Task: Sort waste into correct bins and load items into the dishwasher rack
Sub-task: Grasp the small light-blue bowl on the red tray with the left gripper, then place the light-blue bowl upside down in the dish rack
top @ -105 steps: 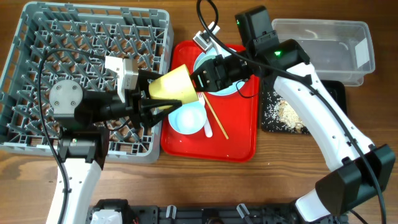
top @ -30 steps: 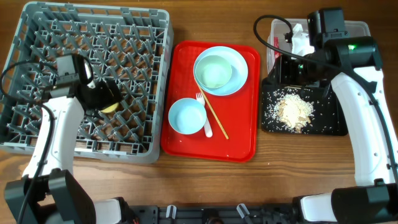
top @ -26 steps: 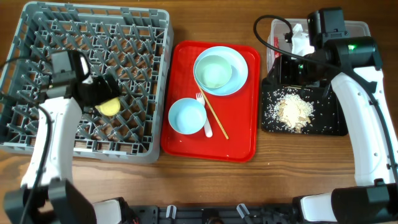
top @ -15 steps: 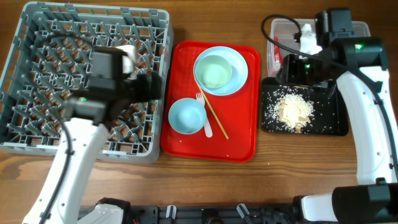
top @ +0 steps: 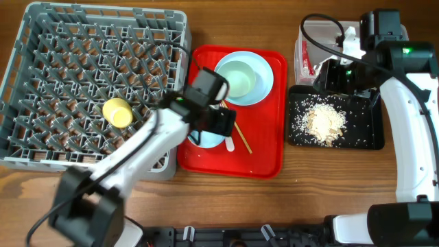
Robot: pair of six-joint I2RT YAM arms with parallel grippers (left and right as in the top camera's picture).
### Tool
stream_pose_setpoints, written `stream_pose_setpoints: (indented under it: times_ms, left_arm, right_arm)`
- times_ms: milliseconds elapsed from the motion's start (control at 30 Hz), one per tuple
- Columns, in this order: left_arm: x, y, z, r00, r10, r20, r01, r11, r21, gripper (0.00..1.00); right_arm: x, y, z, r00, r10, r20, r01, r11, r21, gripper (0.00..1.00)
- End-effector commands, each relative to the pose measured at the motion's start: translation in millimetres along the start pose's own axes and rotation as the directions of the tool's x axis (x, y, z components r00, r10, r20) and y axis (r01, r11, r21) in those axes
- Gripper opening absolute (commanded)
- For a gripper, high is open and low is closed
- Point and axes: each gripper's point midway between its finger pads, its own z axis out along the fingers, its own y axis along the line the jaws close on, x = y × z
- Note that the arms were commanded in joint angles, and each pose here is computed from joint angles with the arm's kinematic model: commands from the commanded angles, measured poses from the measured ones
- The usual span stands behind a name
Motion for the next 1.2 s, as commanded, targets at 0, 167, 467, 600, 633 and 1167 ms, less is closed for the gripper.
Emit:
stream_pose_setpoints:
  times_ms: [0,167,467,600,633,1167]
  left_arm:
    - [15.7,-4.6,32.7,0.995,0.033,-0.092,-0.036,0.999,-0.025,0.67]
    - [35.1,-5.3,61.8,0.982,0.046,-0.181,-0.055,0.998,-0.042,0.31]
    - [20.7,-12.2,52.6,0.989,0.056,-0.134,-0.06,0.998,-0.027,0.04]
    - [-3.7,-22.7,21.2,0.997,0.064,-0.048,-0.064,0.998,-0.002,0.04]
    - [-12.1,-24.5,10.7,0.997,0.07,-0.017,-0.07,0.998,0.005,0.04]
    - [-108.6,83.9,-130.9,0.903,-0.221,0.369,0.069,0.921,0.383,0.04]
  right_arm:
    - [-4.3,-1.3,-7.2,1.0,0.004,0.028,-0.004,1.0,0.013,0.48]
    - [-4.3,-1.3,-7.2,1.0,0.004,0.028,-0.004,1.0,0.013,0.48]
    - [-4.2,-1.3,-7.2,1.0,0.004,0.028,-0.004,1.0,0.013,0.48]
    - [-4.1,-1.4,-7.3,1.0,0.004,0.027,-0.004,1.0,0.013,0.48]
    - [-4.1,-1.4,-7.2,1.0,0.003,0.027,-0.004,1.0,0.013,0.48]
    - [-3.7,-1.4,-7.2,1.0,0.003,0.026,-0.004,1.0,0.013,0.48]
